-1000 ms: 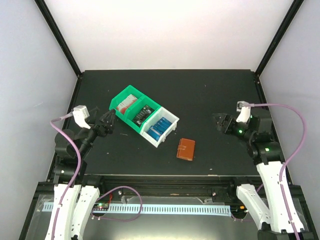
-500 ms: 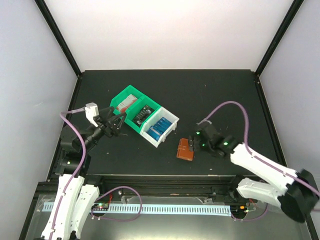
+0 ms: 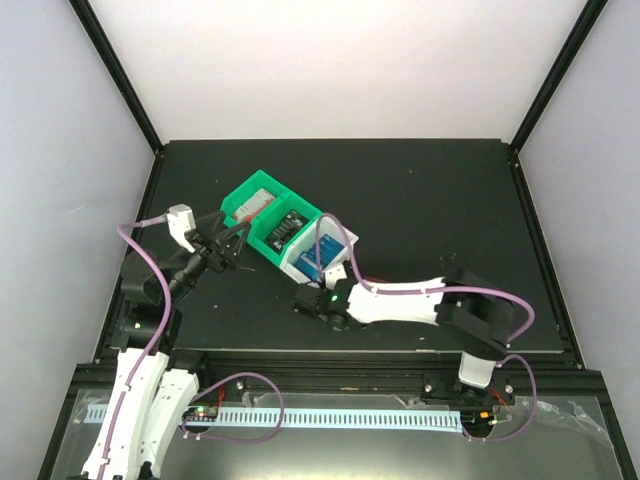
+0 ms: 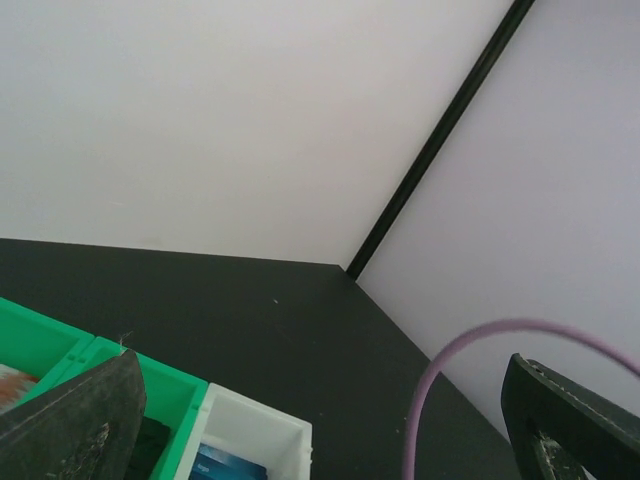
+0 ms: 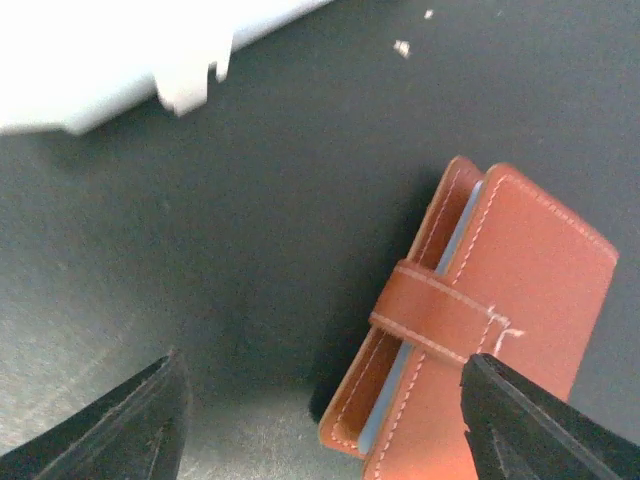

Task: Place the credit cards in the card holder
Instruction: Pick up the card holder from the center of the board.

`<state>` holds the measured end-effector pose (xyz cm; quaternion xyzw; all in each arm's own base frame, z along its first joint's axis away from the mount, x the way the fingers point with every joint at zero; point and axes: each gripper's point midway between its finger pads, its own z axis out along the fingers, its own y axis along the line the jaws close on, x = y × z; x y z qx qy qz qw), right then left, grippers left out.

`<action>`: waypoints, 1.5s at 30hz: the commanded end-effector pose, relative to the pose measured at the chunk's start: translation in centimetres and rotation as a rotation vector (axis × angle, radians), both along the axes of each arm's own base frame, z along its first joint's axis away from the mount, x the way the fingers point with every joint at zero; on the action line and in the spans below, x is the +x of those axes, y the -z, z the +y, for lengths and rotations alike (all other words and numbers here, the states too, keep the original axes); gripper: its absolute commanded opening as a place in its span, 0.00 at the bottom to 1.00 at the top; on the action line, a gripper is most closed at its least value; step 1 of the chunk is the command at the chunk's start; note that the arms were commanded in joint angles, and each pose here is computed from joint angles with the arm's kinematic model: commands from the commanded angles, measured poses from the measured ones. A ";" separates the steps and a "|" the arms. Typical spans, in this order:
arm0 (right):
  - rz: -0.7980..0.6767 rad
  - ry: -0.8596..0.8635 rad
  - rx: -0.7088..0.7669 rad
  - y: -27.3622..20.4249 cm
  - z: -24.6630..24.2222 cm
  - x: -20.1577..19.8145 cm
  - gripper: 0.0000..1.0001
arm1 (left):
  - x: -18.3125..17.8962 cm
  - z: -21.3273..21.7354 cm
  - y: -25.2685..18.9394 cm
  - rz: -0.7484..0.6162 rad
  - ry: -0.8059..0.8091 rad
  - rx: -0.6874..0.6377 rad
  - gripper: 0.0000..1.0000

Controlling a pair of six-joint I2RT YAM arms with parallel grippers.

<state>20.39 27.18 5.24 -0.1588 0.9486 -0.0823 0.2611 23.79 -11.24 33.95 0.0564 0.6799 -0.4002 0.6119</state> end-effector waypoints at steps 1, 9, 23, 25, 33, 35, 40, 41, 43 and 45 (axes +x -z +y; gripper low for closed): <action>-0.069 0.051 -0.129 0.4 -1.5 -0.3 0.73 | 0.2 0.7 -0.2 0.003 -0.053 0.001 0.99; -0.126 0.105 -0.241 1.6 -3.8 -0.1 0.57 | 0.6 1.1 0.0 0.014 -0.080 -0.004 0.99; -0.156 0.126 -0.235 0.3 -4.5 0.0 0.31 | 0.7 1.3 -0.3 0.011 -0.094 0.003 0.99; -0.160 0.129 -0.236 0.2 -4.6 0.0 0.34 | 0.7 1.3 -0.3 0.011 -0.094 0.005 0.99; -0.161 0.146 -0.286 1.4 -5.7 -0.1 0.36 | 0.8 1.3 -0.2 0.014 -0.097 0.007 0.99; -0.159 0.149 -0.299 1.9 -5.9 -0.2 0.35 | 0.9 1.3 0.0 0.018 -0.099 0.008 0.99; -0.148 0.152 -0.296 2.6 -6.1 -0.3 0.27 | 0.9 1.4 0.1 0.021 -0.103 0.009 0.99; -0.147 0.152 -0.291 2.6 -6.0 -0.2 0.23 | 0.9 1.4 0.0 0.019 -0.105 0.010 0.99; -0.149 0.153 -0.284 2.4 -6.0 -0.2 0.16 | 0.9 1.4 0.0 0.020 -0.105 0.011 0.99; -0.151 0.152 -0.271 2.1 -5.9 -0.1 0.10 | 0.9 1.4 0.1 0.022 -0.104 0.013 0.99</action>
